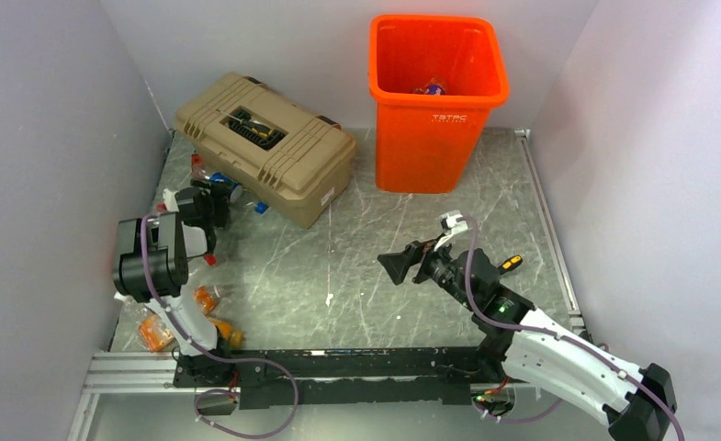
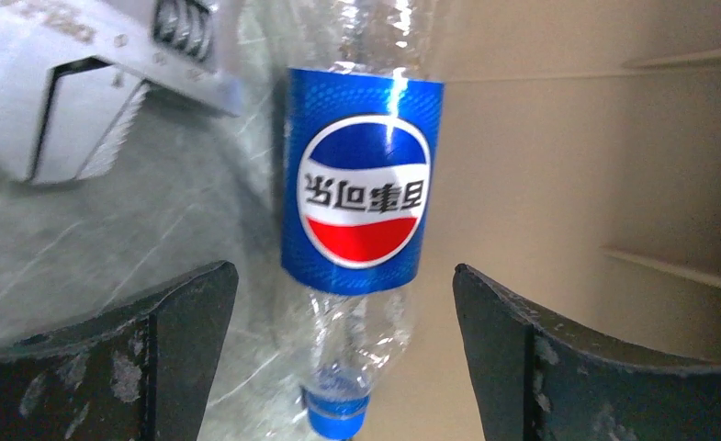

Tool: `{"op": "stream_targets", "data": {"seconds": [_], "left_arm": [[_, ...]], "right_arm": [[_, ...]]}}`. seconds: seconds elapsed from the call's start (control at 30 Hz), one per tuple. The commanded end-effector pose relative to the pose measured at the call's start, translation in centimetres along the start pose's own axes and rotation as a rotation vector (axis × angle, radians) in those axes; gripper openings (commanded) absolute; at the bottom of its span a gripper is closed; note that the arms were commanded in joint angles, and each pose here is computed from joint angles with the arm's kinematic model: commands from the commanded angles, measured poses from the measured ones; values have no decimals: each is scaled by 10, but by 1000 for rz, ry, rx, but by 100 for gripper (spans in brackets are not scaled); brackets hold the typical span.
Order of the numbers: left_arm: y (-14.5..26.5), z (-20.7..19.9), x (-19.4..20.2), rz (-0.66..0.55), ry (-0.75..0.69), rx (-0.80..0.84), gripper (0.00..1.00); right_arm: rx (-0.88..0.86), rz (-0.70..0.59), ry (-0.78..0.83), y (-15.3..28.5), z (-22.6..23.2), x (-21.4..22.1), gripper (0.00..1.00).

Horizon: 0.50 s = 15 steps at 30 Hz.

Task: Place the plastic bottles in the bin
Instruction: Pick up the plastic bottle at the center of the board.

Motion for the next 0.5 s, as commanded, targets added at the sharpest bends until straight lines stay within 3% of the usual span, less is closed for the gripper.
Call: {"op": "stream_targets", "data": {"seconds": [0.0, 0.23, 0.47], "left_arm": [[-15, -20, 2, 37, -7, 71, 94], [-30, -6, 3, 19, 8, 46, 91], [-40, 8, 5, 37, 9, -22, 79]], "right_arm": [[21, -31, 0, 4, -2, 0, 99], [36, -20, 4, 1, -3, 0, 99], [63, 10, 19, -5, -5, 3, 99]]}}
Point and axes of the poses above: each gripper's point midway between its finger pads, its own y axis back along the fingers, its own z axis along the line the jaws close on, x = y × z, the point moved 10 cm from there along y, back along the fingers, and after that the axes turned 12 degrees about y, right-handed, at the moved point
